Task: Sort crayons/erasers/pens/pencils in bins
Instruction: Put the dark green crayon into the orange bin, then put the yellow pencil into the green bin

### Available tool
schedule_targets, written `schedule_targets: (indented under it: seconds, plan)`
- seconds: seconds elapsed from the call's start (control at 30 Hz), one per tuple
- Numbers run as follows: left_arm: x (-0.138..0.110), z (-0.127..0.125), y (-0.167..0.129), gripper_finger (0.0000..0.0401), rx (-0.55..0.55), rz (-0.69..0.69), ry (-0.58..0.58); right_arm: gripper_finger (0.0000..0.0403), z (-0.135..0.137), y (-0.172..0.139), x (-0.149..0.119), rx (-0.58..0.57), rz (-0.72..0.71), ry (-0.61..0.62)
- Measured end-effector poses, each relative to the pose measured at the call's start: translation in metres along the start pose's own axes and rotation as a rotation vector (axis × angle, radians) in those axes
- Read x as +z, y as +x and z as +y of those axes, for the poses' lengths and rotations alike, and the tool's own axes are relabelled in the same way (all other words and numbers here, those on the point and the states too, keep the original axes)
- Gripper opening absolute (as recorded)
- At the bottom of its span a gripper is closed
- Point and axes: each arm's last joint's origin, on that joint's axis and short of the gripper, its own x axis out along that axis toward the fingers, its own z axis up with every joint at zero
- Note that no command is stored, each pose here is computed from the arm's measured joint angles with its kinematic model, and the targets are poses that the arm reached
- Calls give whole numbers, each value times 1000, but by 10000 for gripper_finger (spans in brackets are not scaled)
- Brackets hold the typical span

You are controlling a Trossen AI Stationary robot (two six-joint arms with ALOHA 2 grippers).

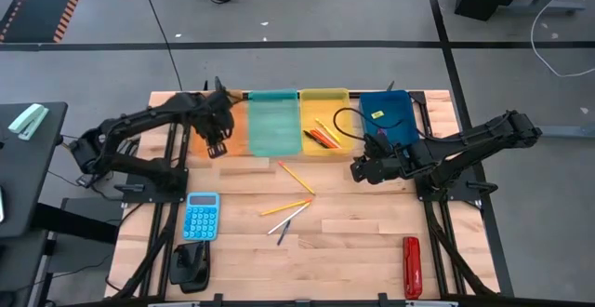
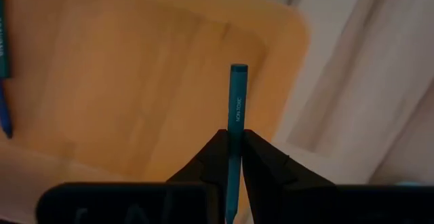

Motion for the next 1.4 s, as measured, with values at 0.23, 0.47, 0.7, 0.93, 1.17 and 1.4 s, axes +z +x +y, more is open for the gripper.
schedule_targets:
  seconds: [0.23,0.47,0.7,0.93,1.17,1.4]
  plan:
    - [-5,14,0,75,12,5,-47,205,0,0,0,0,1,52]
    - [-7,14,0,141,9,19,-106,205,0,0,0,3,9,115]
    - [-3,5,-14,143,-88,-6,-274,205,16,-1,7,156,-38,136]
    - [8,-26,-64,101,-167,-318,-313,205,35,5,33,431,-53,-18]
    - [-2,-54,-115,66,-301,-686,-353,205,40,22,47,523,96,-161]
    - [-14,-64,-131,45,-378,-761,-383,205,90,37,79,479,117,-363]
